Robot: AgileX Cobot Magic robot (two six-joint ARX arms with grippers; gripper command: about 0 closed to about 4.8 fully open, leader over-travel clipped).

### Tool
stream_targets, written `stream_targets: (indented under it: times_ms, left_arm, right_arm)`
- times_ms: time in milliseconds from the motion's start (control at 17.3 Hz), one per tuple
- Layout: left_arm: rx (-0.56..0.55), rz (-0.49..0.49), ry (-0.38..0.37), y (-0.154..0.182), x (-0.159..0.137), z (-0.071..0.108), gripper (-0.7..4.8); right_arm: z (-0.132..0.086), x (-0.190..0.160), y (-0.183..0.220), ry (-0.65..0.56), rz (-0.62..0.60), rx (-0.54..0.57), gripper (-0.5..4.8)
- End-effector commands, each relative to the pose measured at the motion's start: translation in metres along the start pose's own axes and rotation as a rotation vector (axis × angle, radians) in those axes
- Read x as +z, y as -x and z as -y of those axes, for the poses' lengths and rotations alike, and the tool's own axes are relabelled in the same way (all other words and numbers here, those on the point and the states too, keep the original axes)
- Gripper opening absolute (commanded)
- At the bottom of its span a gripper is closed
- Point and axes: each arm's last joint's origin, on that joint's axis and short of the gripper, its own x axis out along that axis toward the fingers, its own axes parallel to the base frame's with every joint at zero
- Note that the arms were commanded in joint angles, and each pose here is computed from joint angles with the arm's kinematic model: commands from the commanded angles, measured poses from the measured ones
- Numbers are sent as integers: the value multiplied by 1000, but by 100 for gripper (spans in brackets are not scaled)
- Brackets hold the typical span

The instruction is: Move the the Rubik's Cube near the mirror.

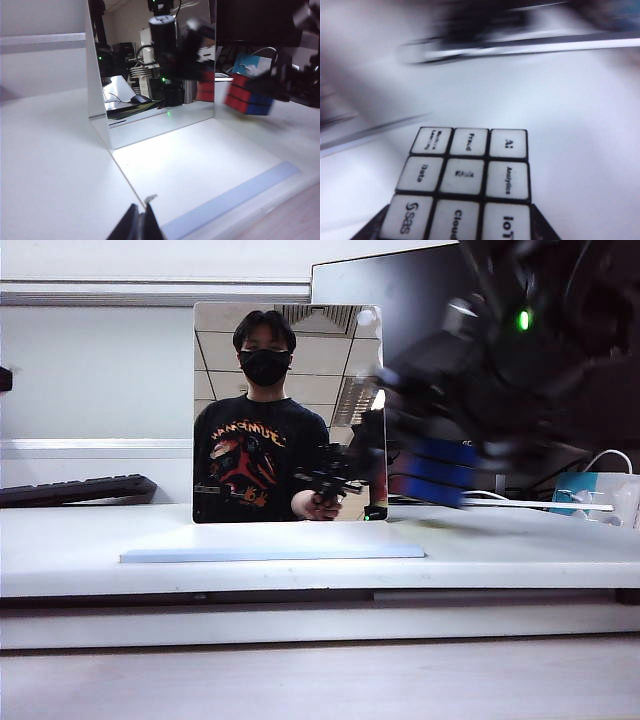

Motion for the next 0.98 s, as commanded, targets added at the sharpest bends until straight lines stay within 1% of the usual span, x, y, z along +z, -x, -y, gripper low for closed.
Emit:
stream_targets:
  times_ms: [58,231,347,462,520,578,636,809,867,925,982]
  left_arm:
    - [2,9,-1,0,1,0,22]
    - [2,9,-1,0,1,0,22]
    - [3,9,-1,0,1,0,22]
    - [2,9,-1,0,1,0,22]
    - [3,9,-1,0,1,0,22]
    - [2,9,-1,0,1,0,22]
    - [2,9,-1,0,1,0,22]
    - [2,9,-1,0,1,0,22]
    - [2,9,-1,0,1,0,22]
    - [3,9,-1,0,1,0,22]
    - [2,9,-1,0,1,0,22]
  right_arm:
    - [-28,-9,18,45,-62,218,72]
    - [-49,-24,33,63,-55,269,72]
    - [-60,-33,34,19,-56,304,72]
    - [-82,-40,31,33,-49,301,77]
    - [-93,-43,30,57,-37,277,77]
    - [-104,-45,30,108,-29,208,78]
    - [-109,-45,32,137,-27,160,86]
    - [-116,-50,42,162,-1,115,85]
    - [-116,-54,40,170,-14,117,86]
    - [-115,-58,38,169,-22,112,108]
    - [-115,-62,36,169,-29,108,173]
